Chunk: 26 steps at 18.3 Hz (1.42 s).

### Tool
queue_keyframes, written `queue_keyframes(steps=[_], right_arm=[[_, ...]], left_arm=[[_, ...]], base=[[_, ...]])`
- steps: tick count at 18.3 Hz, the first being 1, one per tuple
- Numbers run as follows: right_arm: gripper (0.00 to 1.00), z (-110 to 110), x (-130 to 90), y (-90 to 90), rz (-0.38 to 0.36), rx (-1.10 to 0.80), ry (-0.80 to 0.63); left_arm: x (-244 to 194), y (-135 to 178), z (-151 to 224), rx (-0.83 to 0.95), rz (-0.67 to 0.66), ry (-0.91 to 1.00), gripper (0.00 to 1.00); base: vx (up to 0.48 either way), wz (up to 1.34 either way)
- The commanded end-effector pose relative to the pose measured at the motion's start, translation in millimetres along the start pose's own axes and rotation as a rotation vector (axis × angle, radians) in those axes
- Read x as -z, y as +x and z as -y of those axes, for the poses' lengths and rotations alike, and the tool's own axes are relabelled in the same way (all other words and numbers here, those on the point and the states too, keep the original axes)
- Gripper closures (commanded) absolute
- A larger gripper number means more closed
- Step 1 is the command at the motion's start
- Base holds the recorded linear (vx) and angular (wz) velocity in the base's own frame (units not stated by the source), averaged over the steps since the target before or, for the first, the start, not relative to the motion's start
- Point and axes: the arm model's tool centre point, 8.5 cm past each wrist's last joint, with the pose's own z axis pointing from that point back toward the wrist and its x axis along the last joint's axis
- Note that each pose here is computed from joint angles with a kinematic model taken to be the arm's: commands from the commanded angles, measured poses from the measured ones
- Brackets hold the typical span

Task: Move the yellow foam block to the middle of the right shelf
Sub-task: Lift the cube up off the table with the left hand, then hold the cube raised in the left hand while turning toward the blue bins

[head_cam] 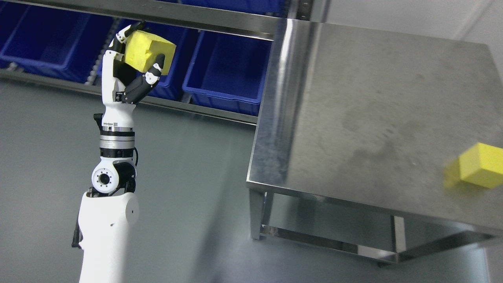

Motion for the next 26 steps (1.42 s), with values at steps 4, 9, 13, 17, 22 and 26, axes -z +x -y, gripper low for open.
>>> queue_keyframes(steps=[4, 9, 13, 17, 22, 26], right_arm=[[0.00, 11, 1, 6.1, 0.018, -0.003, -0.017], [0.00, 11, 1, 6.1, 0.018, -0.004, -0.016], [0.00, 11, 1, 6.1, 0.018, -0.004, -0.016], [0.00, 11, 1, 6.1, 0.018, -0.004, -0.016], [0.00, 11, 1, 6.1, 0.018, -0.004, -0.016], [0.00, 11, 1, 6.1, 0.018, -0.004, -0.016]], left_arm=[[-29, 15, -48, 0.019, -0.106, 0.175, 0.50], [-27, 14, -52, 0.007, -0.172, 0.191, 0.50], [-26, 18, -57, 0.011, -0.171, 0.201, 0.50], [-28, 20, -62, 0.017, -0.168, 0.216, 0.50], [-32, 21, -71, 0.026, -0.164, 0.238, 0.50], [-34, 24, -80, 0.034, -0.159, 0.259, 0.50]], base=[[-0.057, 1.07], [-0.039, 1.20], [0.004, 1.01], [0.036, 0.68], [0.066, 0.34], [0.086, 0.25]])
